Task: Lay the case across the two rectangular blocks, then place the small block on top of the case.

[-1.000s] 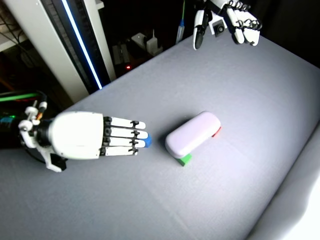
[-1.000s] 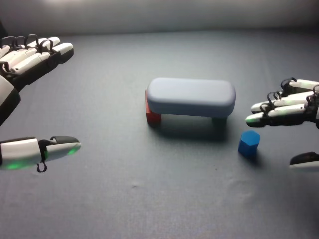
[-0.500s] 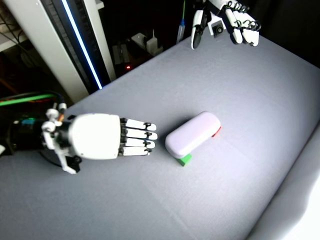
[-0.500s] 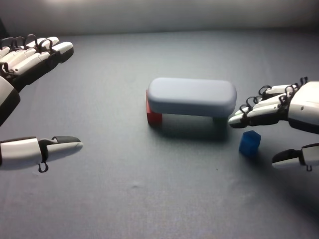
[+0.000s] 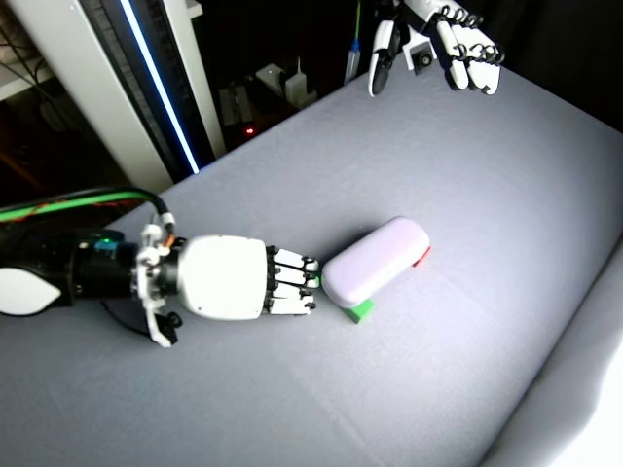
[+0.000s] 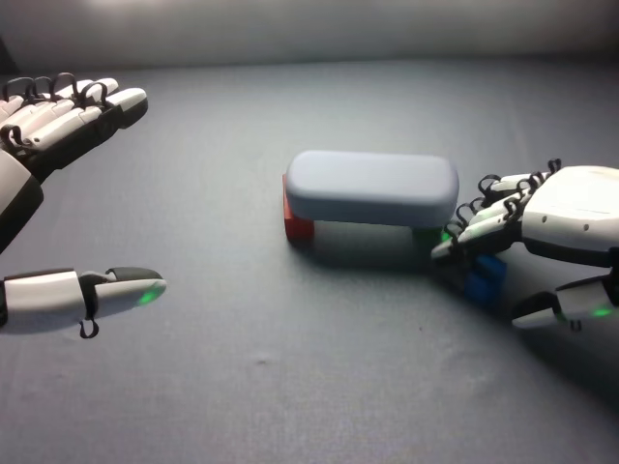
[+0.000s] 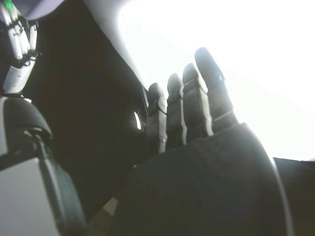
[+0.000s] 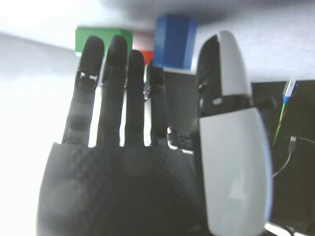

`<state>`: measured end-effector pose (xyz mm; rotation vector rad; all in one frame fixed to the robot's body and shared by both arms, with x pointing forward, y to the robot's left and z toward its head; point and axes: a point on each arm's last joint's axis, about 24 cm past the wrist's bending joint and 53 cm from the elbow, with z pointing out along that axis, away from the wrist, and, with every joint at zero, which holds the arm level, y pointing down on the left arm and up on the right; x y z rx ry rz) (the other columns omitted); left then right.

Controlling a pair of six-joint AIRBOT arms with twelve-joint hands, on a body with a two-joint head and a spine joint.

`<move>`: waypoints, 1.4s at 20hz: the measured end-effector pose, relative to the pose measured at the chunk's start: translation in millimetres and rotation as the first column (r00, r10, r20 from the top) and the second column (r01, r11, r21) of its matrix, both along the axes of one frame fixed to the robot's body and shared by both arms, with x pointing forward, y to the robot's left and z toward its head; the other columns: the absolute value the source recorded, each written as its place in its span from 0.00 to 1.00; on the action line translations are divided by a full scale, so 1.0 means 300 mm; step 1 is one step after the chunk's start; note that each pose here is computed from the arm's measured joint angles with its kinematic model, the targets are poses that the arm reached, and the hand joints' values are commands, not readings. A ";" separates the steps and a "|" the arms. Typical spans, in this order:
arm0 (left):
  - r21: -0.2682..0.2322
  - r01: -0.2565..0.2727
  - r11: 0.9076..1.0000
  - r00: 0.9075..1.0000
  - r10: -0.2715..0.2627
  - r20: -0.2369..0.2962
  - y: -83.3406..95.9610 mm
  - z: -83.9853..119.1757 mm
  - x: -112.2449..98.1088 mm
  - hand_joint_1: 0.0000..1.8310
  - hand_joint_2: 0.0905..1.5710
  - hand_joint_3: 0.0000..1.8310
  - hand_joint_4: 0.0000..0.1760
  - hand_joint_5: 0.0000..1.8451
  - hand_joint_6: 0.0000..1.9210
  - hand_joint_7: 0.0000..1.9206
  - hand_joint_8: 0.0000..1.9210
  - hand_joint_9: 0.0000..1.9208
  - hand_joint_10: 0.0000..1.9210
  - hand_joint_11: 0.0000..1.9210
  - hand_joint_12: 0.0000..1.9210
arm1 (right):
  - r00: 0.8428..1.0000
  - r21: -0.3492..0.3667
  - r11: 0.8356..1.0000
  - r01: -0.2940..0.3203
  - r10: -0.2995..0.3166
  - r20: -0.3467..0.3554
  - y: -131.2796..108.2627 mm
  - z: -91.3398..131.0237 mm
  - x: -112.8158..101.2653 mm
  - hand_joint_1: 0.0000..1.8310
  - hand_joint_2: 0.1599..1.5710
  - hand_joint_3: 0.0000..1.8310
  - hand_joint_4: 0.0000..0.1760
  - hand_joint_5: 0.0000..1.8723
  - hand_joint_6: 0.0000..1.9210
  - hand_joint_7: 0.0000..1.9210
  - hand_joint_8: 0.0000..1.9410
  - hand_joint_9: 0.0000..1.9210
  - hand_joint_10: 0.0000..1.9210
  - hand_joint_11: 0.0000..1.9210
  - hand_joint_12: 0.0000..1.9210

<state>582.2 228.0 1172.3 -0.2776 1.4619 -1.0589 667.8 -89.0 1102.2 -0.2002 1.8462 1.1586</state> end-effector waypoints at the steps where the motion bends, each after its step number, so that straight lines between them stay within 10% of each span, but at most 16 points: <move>1: 0.000 0.000 1.000 1.000 0.000 0.000 0.000 0.000 0.000 0.42 0.55 0.00 0.09 0.12 0.00 0.08 0.00 0.08 0.00 0.00 0.34 | 1.000 -0.004 1.000 0.002 -0.002 -0.004 0.003 -0.006 0.002 0.63 0.62 0.00 0.00 0.34 0.00 0.33 0.00 0.34 0.01 0.12 0.47; 3: 0.000 0.001 1.000 1.000 -0.001 0.000 -0.001 0.000 0.000 0.42 0.55 0.00 0.05 0.13 0.00 0.09 0.00 0.08 0.00 0.00 0.34 | 1.000 -0.007 1.000 0.005 -0.005 -0.005 0.003 -0.011 0.007 0.63 0.61 0.00 0.00 0.38 0.00 0.40 0.02 0.43 0.05 0.16 0.63; 6: -0.002 0.003 1.000 1.000 -0.003 0.000 -0.002 0.001 -0.001 0.44 0.54 0.00 0.08 0.14 0.00 0.09 0.00 0.09 0.00 0.00 0.34 | 1.000 0.010 1.000 0.006 -0.006 0.004 0.013 0.009 0.017 0.65 0.61 0.00 0.00 0.47 0.00 0.50 0.07 0.39 0.47 0.30 0.75; 7: -0.002 0.003 1.000 1.000 -0.003 -0.001 -0.002 0.000 -0.001 0.44 0.55 0.00 0.07 0.13 0.00 0.09 0.00 0.08 0.00 0.00 0.34 | 1.000 0.012 1.000 0.006 -0.006 0.003 0.013 0.010 0.017 0.66 0.71 0.00 0.00 0.45 0.52 0.47 0.63 0.38 0.53 0.33 0.76; 9: -0.003 -0.001 1.000 1.000 0.001 -0.001 0.001 0.000 0.000 0.45 0.55 0.00 0.08 0.13 0.00 0.09 0.00 0.08 0.00 0.00 0.32 | 1.000 0.015 1.000 0.007 -0.007 0.003 0.013 0.012 0.017 0.66 0.72 0.00 0.00 0.44 0.55 0.46 0.68 0.38 0.57 0.33 0.79; 13: -0.005 0.007 1.000 1.000 -0.007 -0.005 -0.007 -0.006 -0.003 0.44 0.54 0.00 0.14 0.14 0.00 0.09 0.00 0.09 0.00 0.00 0.34 | 1.000 0.008 1.000 0.006 -0.006 0.000 0.015 0.004 0.018 0.67 0.72 0.00 0.00 0.46 0.53 0.45 0.70 0.35 0.77 0.32 0.93; 19: -0.009 0.002 1.000 1.000 -0.002 -0.006 -0.004 -0.005 -0.001 0.44 0.53 0.00 0.23 0.14 0.00 0.09 0.00 0.09 0.00 0.00 0.35 | 1.000 0.007 1.000 0.007 -0.007 0.000 0.015 0.003 0.019 0.74 0.67 0.00 0.00 0.47 0.59 0.57 0.43 0.51 0.59 0.38 0.76; 21: -0.009 0.002 1.000 1.000 -0.002 -0.007 -0.003 -0.007 -0.002 0.44 0.54 0.00 0.22 0.14 0.00 0.09 0.00 0.08 0.00 0.00 0.33 | 1.000 0.013 1.000 0.004 -0.004 0.004 0.020 0.013 0.019 0.69 0.67 0.00 0.00 0.50 0.53 0.56 0.49 0.48 0.59 0.34 0.82; 28: -0.005 0.003 1.000 1.000 -0.003 -0.016 0.000 -0.016 -0.005 0.46 0.53 0.00 0.25 0.14 0.00 0.10 0.00 0.10 0.00 0.00 0.37 | 0.992 0.192 0.981 -0.031 0.007 0.126 0.011 0.274 0.020 0.69 0.64 0.00 0.00 0.54 0.45 0.60 0.42 0.53 0.53 0.43 0.77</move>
